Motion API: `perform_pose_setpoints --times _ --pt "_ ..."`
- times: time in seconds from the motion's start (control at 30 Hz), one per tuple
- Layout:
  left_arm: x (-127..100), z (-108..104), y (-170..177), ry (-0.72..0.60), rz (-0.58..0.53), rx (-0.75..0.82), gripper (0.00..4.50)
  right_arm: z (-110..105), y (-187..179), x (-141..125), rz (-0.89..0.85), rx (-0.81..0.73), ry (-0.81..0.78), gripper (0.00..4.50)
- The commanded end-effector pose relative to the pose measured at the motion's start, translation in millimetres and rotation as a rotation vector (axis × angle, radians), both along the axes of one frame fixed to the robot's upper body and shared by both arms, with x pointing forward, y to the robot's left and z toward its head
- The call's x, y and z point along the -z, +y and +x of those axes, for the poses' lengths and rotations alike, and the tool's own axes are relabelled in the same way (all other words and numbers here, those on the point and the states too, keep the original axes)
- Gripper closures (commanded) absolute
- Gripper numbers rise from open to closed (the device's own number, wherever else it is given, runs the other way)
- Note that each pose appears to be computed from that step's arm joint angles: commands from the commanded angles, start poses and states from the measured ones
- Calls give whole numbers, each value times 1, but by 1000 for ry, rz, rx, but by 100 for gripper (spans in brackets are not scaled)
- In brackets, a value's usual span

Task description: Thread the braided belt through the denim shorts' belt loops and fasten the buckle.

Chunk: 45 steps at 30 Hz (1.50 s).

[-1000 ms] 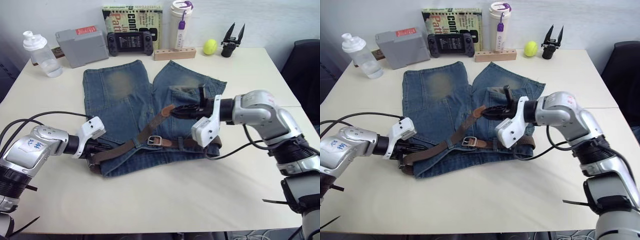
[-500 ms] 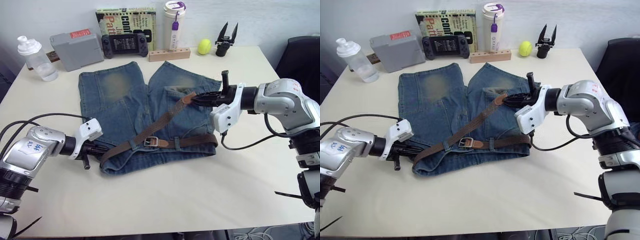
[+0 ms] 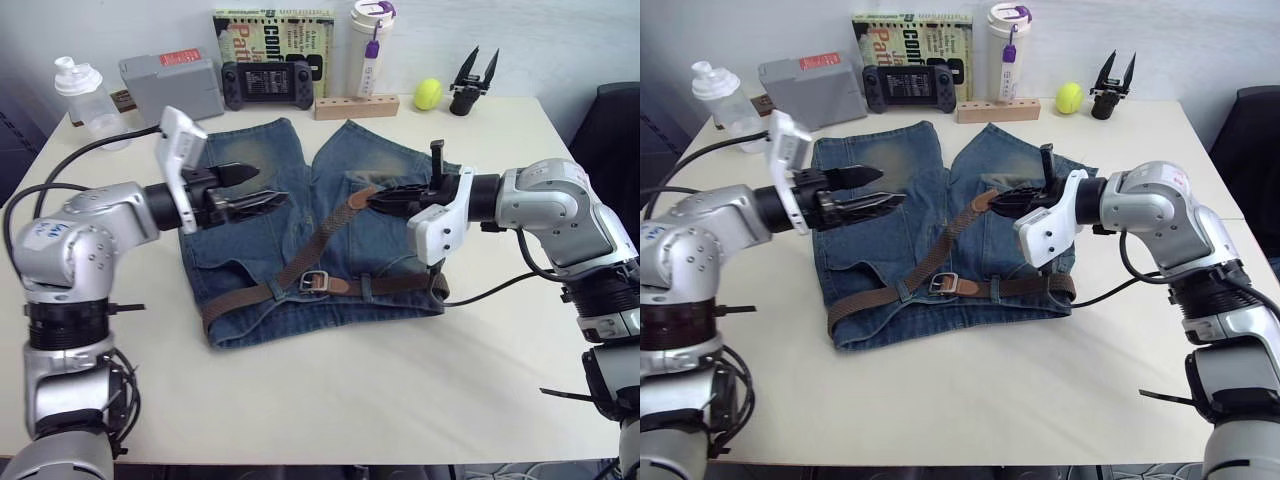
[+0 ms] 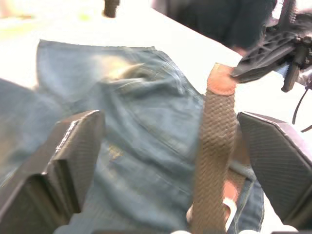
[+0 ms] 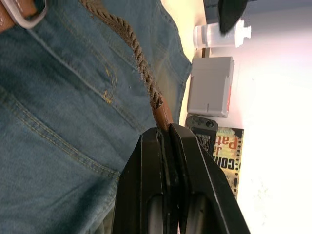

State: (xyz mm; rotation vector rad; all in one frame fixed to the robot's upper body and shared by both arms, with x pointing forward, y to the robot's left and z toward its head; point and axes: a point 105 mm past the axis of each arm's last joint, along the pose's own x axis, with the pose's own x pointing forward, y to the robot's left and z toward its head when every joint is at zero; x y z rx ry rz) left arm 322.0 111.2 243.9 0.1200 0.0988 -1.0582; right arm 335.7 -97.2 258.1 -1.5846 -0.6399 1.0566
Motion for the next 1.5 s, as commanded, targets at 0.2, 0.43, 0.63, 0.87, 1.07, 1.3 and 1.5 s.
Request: perform_pose_setpoints --times 0.2,0.43,0.63,0.87,1.07,1.3,1.5 --pt "16 -1 -38 -243 170 -28 2 -3 -4 -12 131 87 152 450" --pt "30 11 -46 -319 227 -83 2 -5 -2 -17 167 104 179 450" --pt "30 12 -56 -352 201 -70 214 -7 0 -16 197 113 219 450" --pt "23 10 -41 -363 204 -66 442 -7 -3 -5 285 161 408 450" --pt "21 10 -7 -254 112 -65 450 -16 -9 -5 420 197 600 257" --pt "30 -2 36 -17 29 -34 450 -47 2 34 368 206 818 6" --pt "49 -26 57 103 162 25 450 -49 27 80 320 232 771 6"
